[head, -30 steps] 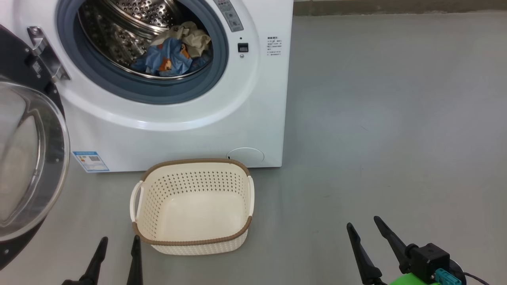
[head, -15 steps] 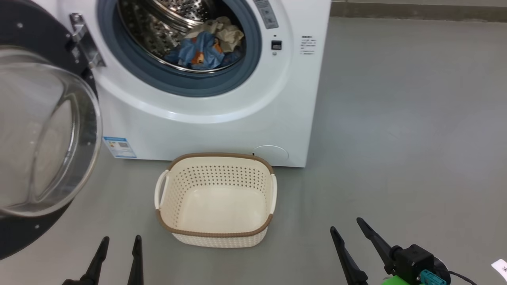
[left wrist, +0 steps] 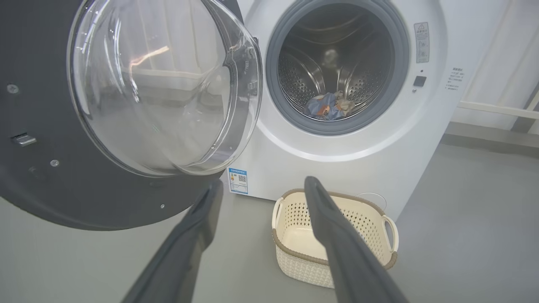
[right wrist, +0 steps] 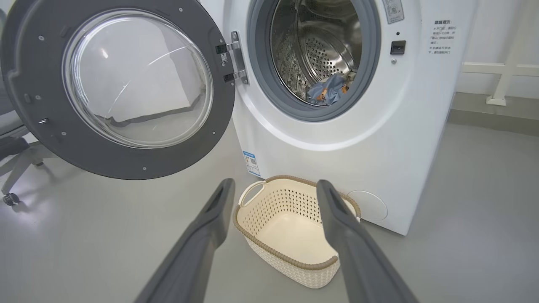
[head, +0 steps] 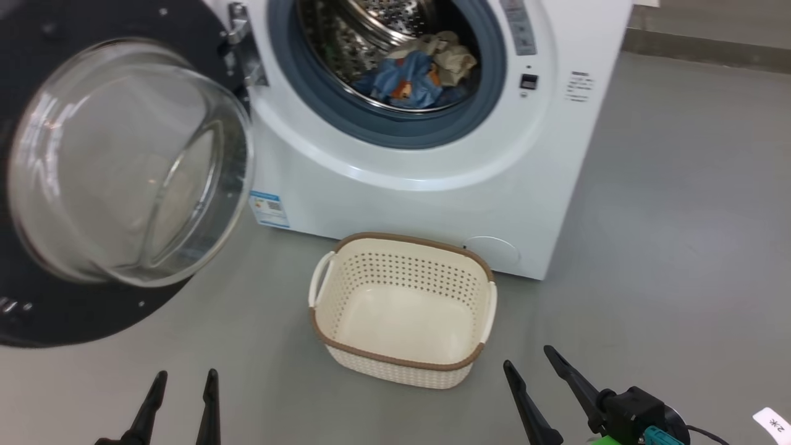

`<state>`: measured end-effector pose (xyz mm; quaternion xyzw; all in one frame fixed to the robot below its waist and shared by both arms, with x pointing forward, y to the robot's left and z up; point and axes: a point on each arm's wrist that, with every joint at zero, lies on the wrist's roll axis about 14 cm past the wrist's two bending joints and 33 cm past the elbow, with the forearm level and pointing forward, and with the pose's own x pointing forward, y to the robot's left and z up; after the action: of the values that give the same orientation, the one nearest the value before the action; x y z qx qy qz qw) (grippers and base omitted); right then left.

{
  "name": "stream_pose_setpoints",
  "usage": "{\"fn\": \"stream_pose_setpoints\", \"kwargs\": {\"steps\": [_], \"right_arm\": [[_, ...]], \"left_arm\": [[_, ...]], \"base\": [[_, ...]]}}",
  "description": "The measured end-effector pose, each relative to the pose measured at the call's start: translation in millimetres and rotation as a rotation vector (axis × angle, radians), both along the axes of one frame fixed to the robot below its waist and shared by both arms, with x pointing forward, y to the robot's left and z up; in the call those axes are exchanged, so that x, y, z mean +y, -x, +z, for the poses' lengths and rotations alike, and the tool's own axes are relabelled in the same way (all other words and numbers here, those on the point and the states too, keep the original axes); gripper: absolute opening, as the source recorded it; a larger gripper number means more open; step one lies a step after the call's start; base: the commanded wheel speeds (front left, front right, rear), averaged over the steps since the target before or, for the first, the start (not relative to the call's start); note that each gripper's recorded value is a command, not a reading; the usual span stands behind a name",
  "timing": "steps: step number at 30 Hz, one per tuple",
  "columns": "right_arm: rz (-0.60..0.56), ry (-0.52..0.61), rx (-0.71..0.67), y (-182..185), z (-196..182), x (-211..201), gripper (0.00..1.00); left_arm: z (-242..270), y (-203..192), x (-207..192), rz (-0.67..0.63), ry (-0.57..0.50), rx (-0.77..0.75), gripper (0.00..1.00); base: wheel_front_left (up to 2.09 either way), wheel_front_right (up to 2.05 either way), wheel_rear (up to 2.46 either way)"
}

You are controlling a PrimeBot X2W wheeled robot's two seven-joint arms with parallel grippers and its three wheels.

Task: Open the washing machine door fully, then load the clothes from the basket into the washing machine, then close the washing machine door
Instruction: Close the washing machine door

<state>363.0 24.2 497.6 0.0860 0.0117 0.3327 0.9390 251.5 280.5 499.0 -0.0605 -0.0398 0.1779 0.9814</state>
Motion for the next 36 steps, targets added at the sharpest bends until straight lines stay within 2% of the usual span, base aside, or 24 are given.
{"fn": "stream_pose_setpoints", "kwargs": {"steps": [10, 15, 36], "right_arm": [[0.173, -0.024, -0.009, 13.7, 6.7, 55.7, 1.00], [0.226, -0.031, -0.019, 13.2, 10.8, 73.6, 1.00], [0.305, -0.013, 0.002, 15.4, -0.1, 90.6, 1.00]], "left_arm": [[3.9, 49.9, 34.3, 0.179, -0.015, -0.006, 1.00], [5.5, 62.2, 40.2, 0.223, -0.018, -0.005, 1.00], [9.3, 75.5, 49.4, 0.294, -0.026, -0.001, 1.00]], "base": [[0.00, 0.00, 0.00], [0.00, 0.00, 0.00], [0.00, 0.00, 0.00]]}}
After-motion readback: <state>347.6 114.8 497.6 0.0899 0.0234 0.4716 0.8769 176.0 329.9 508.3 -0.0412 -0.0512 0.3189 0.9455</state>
